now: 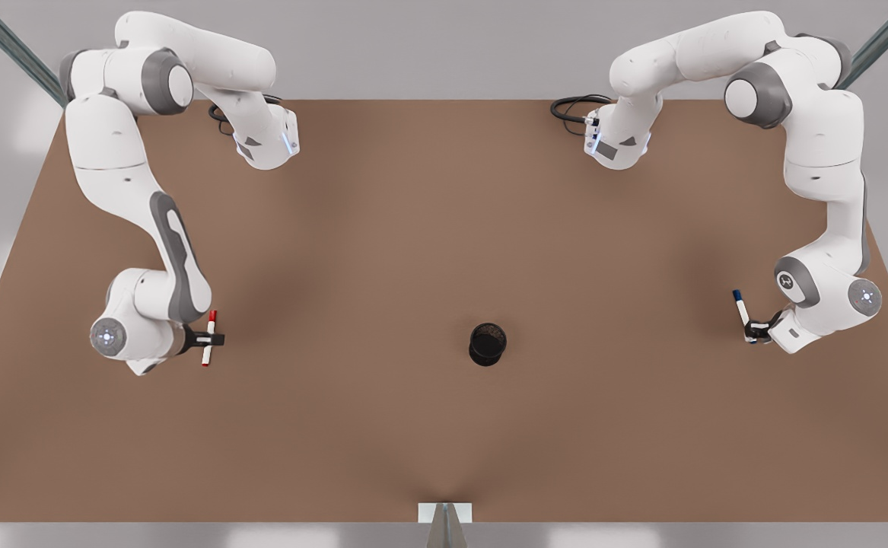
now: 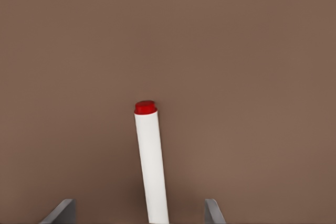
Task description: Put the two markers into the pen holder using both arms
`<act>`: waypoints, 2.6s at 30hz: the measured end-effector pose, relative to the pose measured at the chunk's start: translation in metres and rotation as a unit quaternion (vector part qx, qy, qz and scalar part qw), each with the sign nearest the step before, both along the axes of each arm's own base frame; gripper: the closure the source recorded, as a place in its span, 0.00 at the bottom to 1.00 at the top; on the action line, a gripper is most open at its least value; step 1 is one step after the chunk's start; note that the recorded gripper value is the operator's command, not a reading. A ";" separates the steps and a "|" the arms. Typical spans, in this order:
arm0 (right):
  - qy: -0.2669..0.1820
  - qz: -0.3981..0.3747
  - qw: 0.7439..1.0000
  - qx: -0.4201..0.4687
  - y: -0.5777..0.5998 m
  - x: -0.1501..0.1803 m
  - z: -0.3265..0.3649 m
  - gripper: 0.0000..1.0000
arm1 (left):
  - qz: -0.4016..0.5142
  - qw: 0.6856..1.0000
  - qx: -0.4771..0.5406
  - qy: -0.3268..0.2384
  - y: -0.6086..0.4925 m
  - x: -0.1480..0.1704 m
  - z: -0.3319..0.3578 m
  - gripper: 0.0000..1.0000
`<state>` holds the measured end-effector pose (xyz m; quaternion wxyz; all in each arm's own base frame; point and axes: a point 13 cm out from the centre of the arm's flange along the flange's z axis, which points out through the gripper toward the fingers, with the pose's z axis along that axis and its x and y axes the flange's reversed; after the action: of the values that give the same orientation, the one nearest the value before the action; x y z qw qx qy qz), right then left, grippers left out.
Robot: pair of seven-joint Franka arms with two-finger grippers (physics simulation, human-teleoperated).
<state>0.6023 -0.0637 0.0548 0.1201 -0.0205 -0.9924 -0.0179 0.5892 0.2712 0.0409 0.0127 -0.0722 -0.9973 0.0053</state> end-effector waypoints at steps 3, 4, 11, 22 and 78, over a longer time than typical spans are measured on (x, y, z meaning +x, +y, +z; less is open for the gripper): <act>-0.009 0.016 1.000 -0.010 -0.002 0.005 -0.003 0.27 | -0.006 1.000 -0.001 0.001 0.000 -0.001 -0.002 0.49; -0.009 0.019 1.000 -0.011 -0.002 0.005 -0.006 0.28 | -0.008 1.000 -0.001 0.001 0.000 -0.001 -0.003 0.49; -0.020 0.030 0.999 -0.015 -0.003 0.011 -0.016 0.35 | -0.018 1.000 -0.001 0.001 0.000 -0.001 -0.004 0.62; -0.032 0.040 0.999 -0.010 0.002 0.017 -0.024 0.57 | -0.023 1.000 0.003 0.000 -0.004 0.002 -0.003 0.79; -0.264 0.205 0.935 0.120 0.287 0.115 0.293 0.78 | -0.334 0.755 -0.465 -0.320 -0.662 0.058 0.181 0.00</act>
<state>0.7172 0.2237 0.3475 -0.1438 0.2038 -0.9614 -0.1163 0.6473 -0.3909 0.2221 -0.3415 -0.3952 -0.7305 0.4399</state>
